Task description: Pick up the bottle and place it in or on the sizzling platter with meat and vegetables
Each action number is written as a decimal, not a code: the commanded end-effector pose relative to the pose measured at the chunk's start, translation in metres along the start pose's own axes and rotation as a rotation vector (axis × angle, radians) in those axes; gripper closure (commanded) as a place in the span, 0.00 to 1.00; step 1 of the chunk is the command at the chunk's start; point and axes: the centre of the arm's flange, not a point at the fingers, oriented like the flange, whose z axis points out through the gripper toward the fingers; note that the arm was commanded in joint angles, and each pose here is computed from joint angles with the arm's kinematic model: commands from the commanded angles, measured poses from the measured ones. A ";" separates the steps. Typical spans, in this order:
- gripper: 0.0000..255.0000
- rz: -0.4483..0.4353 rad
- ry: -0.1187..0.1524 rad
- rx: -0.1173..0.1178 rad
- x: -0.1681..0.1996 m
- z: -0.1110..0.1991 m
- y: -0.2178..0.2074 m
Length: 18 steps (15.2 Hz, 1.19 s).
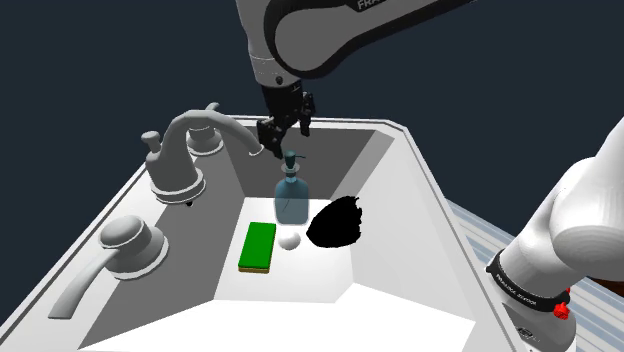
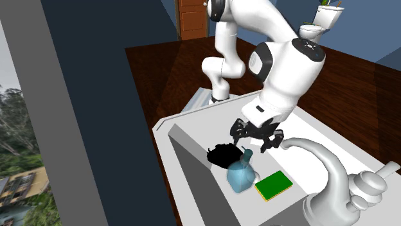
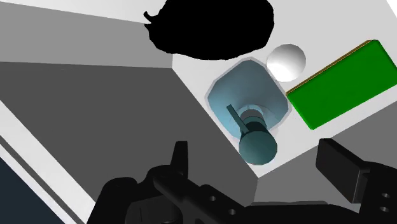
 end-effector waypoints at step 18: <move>1.00 -0.008 -0.003 0.004 0.004 0.037 -0.008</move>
